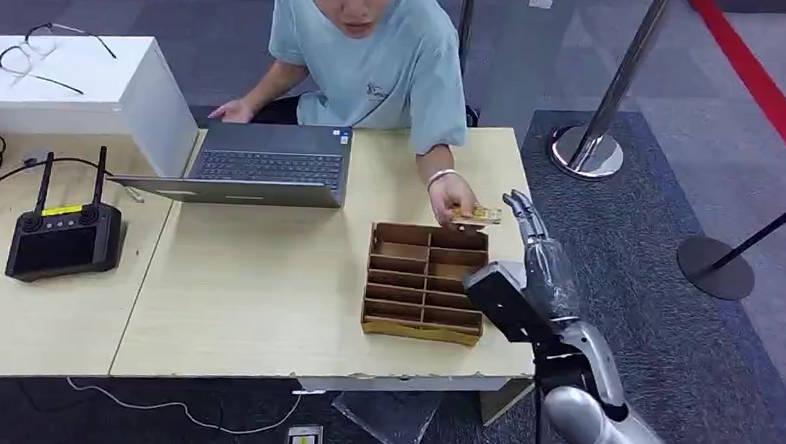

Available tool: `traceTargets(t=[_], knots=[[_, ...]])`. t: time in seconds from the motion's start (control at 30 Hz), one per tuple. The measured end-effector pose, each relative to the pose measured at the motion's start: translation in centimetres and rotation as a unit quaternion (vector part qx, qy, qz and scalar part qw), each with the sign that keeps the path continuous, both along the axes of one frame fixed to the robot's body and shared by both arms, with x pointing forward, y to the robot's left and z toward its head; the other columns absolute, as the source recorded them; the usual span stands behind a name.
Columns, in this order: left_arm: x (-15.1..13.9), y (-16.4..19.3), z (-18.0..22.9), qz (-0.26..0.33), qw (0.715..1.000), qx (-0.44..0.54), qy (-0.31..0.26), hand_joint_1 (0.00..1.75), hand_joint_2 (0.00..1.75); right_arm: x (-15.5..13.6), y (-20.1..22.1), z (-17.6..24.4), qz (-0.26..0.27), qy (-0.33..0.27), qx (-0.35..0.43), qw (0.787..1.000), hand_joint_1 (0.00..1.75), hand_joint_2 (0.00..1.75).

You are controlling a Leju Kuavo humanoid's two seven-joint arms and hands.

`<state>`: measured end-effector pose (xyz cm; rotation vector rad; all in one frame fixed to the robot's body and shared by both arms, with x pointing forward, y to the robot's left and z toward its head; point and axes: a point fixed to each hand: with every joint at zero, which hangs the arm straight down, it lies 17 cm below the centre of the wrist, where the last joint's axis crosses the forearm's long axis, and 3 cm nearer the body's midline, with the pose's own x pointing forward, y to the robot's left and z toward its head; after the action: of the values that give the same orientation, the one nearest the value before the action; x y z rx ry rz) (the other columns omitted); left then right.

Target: Pass the card to the sensor for recognition and then transmit it.

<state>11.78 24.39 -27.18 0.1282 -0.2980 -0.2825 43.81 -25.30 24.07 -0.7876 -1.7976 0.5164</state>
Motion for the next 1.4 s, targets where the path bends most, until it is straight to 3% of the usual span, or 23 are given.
traceTargets(t=[0.2, 0.23, 0.3, 0.43, 0.5, 0.53, 0.6, 0.67, 1.1, 1.33, 1.4], knots=[[-0.3, 0.6, -0.1, -0.001, 1.0, 0.006, 0.007, 0.0, 1.75, 0.3, 0.2, -1.0, -0.001, 0.009, 0.006, 1.0, 0.03, 1.75], [-0.3, 0.7, -0.1, -0.001, 1.0, 0.007, 0.007, 0.0, 1.75, 0.4, 0.3, -1.2, 0.0, 0.011, 0.005, 1.0, 0.16, 1.75], [-0.3, 0.8, -0.1, 0.0, 1.0, 0.008, 0.007, 0.0, 1.75, 0.4, 0.5, -1.6, 0.001, 0.014, 0.004, 1.0, 0.56, 1.75], [-0.3, 1.1, -0.1, 0.0, 1.0, 0.01, 0.007, 0.0, 1.75, 0.4, 0.7, -1.9, 0.002, 0.016, 0.005, 1.0, 0.65, 1.75], [-0.3, 1.1, -0.1, 0.0, 1.0, 0.01, 0.007, 0.0, 1.75, 0.4, 0.7, -2.2, 0.002, 0.017, 0.005, 1.0, 1.19, 1.75], [-0.3, 1.2, -0.1, 0.0, 1.0, 0.01, 0.007, 0.0, 1.75, 0.4, 0.7, -2.3, 0.002, 0.019, 0.004, 1.0, 1.19, 1.75], [-0.3, 1.2, -0.1, 0.001, 1.0, 0.01, 0.007, 0.0, 1.75, 0.4, 0.8, -2.5, 0.003, 0.021, 0.004, 1.0, 1.41, 1.75], [-0.3, 1.2, -0.1, 0.001, 1.0, 0.01, 0.007, 0.0, 1.75, 0.5, 0.9, -2.7, 0.003, 0.024, 0.005, 1.0, 1.5, 1.75], [-0.4, 1.2, -0.2, 0.003, 1.0, 0.01, 0.008, 0.0, 1.75, 0.4, 0.7, -3.1, -0.001, 0.024, 0.015, 1.0, 1.5, 1.75], [-0.4, 1.2, -0.2, 0.003, 1.0, 0.01, 0.008, 0.0, 1.75, 0.4, 0.6, -3.3, -0.001, 0.026, 0.02, 0.999, 1.59, 1.75], [-0.4, 1.2, -0.2, 0.003, 1.0, 0.01, 0.008, 0.0, 1.75, 0.4, 0.6, -3.5, -0.002, 0.027, 0.021, 0.999, 1.69, 1.75]])
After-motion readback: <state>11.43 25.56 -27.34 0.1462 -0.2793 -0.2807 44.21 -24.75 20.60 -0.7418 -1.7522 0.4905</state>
